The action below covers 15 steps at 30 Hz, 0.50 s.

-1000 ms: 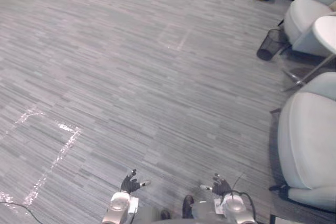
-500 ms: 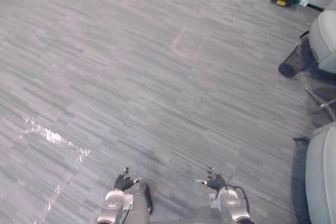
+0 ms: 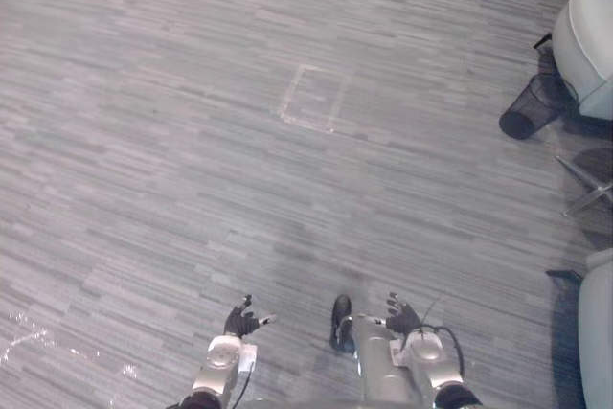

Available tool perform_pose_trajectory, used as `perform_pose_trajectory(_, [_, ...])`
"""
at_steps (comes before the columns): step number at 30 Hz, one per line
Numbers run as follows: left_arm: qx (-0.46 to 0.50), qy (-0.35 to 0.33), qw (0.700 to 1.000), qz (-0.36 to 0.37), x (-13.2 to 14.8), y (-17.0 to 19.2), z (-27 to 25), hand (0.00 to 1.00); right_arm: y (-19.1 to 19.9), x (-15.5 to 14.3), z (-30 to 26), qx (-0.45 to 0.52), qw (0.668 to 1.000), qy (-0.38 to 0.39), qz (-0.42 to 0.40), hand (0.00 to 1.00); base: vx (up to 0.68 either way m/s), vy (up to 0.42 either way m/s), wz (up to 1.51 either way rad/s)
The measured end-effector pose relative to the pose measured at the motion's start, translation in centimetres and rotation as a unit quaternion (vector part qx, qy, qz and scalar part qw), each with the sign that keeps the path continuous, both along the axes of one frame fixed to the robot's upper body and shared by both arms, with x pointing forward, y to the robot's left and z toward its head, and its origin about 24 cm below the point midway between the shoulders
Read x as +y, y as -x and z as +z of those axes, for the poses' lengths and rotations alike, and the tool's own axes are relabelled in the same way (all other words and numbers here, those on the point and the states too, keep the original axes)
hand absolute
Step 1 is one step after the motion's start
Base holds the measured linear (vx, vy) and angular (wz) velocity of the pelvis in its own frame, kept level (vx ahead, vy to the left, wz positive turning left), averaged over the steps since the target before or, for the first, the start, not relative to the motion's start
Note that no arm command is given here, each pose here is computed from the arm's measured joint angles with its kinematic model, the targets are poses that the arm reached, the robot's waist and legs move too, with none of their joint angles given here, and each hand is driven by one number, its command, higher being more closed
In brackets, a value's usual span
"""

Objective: Organize the slippers on the shoe rack

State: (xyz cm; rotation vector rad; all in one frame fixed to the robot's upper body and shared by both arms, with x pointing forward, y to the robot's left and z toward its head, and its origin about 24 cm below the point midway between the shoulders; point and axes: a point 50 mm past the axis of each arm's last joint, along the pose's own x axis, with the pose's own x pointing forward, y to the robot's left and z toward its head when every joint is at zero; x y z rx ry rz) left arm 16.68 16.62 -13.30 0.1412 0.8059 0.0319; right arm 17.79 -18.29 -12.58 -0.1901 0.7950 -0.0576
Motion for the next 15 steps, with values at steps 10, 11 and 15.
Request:
perform_pose_trajectory(10, [-0.003, 0.006, 0.999, 0.034, 0.8, 0.9, 0.0, 0.00, 0.7, 0.2, -0.4, 0.012, 1.000, -0.004, -0.008, 0.00, 0.49, 0.071, -0.41])
perform_pose_trajectory(11, [-0.002, 0.010, 0.999, 0.035, 0.5, 1.1, -0.1, 0.00, 1.1, 0.1, -0.7, 0.020, 1.000, 0.000, -0.009, 0.00, 0.52, 0.224, -0.43])
perform_pose_trajectory(15, [-0.005, 0.004, 0.999, 0.039, 1.1, 0.9, 0.1, 0.00, 1.3, 1.6, -0.9, 0.023, 1.000, -0.019, -0.002, 0.00, 0.51, 0.233, -0.11])
